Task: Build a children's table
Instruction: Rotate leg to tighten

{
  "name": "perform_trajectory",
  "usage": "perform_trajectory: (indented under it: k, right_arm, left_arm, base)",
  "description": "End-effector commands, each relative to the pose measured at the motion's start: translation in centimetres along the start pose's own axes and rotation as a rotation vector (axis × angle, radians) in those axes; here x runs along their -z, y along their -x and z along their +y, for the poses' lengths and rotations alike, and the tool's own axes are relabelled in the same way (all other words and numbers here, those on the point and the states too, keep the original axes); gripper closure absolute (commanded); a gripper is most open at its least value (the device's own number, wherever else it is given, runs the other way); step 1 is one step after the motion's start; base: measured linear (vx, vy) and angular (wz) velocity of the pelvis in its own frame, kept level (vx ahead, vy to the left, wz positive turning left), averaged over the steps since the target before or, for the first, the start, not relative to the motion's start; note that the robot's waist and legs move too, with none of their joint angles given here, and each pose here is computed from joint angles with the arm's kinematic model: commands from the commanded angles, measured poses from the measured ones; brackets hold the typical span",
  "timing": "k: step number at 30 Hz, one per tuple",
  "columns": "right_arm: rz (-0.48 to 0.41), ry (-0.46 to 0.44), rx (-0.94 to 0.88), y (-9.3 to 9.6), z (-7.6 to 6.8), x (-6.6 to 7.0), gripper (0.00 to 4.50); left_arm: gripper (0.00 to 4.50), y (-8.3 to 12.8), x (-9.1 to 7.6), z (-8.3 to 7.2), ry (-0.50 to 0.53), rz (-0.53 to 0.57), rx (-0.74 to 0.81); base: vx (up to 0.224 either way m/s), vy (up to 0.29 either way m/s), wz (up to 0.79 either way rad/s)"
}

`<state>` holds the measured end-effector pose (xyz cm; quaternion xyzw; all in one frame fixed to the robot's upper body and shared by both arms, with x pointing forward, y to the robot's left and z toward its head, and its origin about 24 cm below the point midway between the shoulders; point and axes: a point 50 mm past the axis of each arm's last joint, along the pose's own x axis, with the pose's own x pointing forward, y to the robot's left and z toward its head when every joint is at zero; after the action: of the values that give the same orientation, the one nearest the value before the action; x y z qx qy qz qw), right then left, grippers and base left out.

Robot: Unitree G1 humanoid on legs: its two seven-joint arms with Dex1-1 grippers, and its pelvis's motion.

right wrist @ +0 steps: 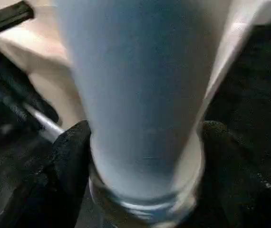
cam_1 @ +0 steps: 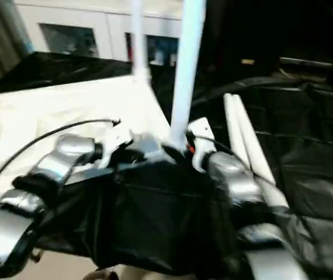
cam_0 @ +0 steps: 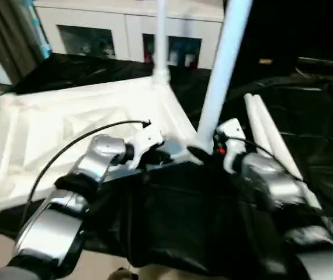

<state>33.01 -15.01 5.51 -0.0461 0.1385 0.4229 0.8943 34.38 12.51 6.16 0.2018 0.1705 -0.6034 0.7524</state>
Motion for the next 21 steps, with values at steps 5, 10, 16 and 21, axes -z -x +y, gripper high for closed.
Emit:
perform_trajectory:
  k: [5, 10, 16, 21]
  right_arm:
    - [0.042, 0.031, -0.087, 1.5, -0.3, -0.2, 0.86]
    - [0.036, 0.020, -0.114, 1.6, -0.2, -0.4, 1.10]
    - [0.049, 0.010, -0.135, 1.4, 0.2, 0.0, 1.56]
    - [0.052, -0.006, -0.057, 0.8, 0.2, 0.8, 1.75]
  left_arm:
    - [4.50, 0.2, -0.5, -1.0, -0.051, -0.048, 0.123]
    - [4.50, 0.3, -0.5, -1.0, -0.050, -0.050, 0.116]
    - [4.50, 0.4, -0.5, -1.0, -0.049, -0.048, 0.110]
    - [4.50, 0.3, -0.3, -0.5, -0.033, -0.027, 0.041]
  base:
    - [0.000, 0.000, 0.00]
    - [0.000, 0.000, 0.00]
    - [0.000, 0.000, 0.00]
    - [0.000, 0.000, 0.00]
